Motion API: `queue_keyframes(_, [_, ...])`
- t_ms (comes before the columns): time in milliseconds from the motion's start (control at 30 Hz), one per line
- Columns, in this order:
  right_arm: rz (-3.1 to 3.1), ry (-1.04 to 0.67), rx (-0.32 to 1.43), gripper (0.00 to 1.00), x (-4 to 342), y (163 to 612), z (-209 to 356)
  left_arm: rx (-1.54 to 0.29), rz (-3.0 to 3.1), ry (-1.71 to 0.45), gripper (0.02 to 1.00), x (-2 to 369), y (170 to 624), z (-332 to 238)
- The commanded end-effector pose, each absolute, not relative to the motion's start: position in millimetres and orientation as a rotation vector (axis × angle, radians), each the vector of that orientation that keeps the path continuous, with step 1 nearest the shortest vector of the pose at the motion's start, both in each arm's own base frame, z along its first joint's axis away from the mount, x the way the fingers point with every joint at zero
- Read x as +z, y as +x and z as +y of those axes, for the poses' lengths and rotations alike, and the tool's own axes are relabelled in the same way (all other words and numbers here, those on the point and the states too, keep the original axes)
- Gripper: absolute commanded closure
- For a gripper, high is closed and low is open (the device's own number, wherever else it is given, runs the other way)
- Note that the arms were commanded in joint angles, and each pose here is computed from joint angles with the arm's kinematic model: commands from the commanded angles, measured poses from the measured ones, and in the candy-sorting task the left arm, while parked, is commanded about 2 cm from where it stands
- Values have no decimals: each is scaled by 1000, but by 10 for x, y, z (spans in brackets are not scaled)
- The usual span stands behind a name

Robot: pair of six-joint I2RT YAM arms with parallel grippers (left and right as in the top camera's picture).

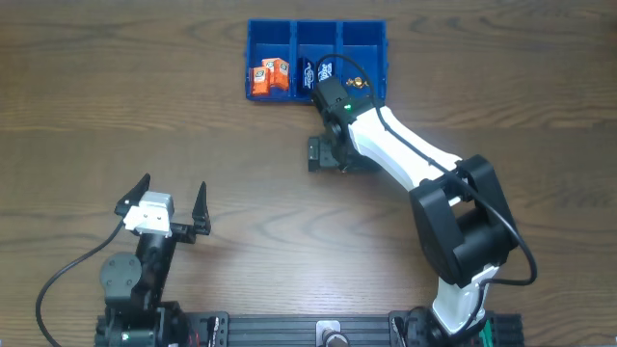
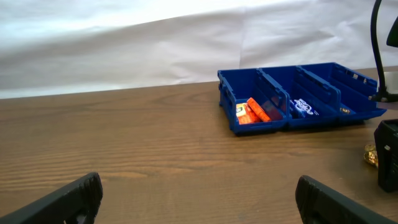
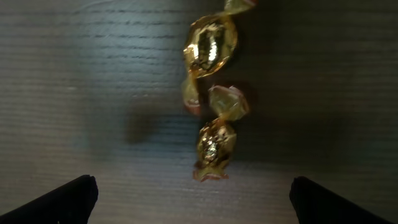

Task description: Sort Candies Into Trays

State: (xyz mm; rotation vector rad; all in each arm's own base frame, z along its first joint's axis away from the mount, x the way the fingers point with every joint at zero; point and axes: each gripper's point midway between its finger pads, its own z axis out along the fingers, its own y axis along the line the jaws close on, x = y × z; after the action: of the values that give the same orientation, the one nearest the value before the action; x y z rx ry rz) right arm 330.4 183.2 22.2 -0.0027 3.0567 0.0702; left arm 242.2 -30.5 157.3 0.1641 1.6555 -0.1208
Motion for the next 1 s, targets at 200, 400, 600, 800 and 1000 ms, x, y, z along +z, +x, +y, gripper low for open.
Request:
queue_keyframes(200, [3062,50,15,12,34,3376,1737,-137,1698,181,20,1414,2412,-334])
queue_keyframes(400, [3064,52,2,200,0,3356,1710,-136,1698,181,23,1414,2412,-334])
queue_keyframes(600, [3065,61,-26,356,-44,3332,1659,-136,1698,181,20,1414,2412,-334])
queue_keyframes(800, [3056,68,-27,470,-41,3359,1646,-136,1698,181,20,1414,2412,-334])
queue_keyframes(1000, [3029,69,-42,500,-36,3416,1632,-136,1698,181,20,1414,2412,-334])
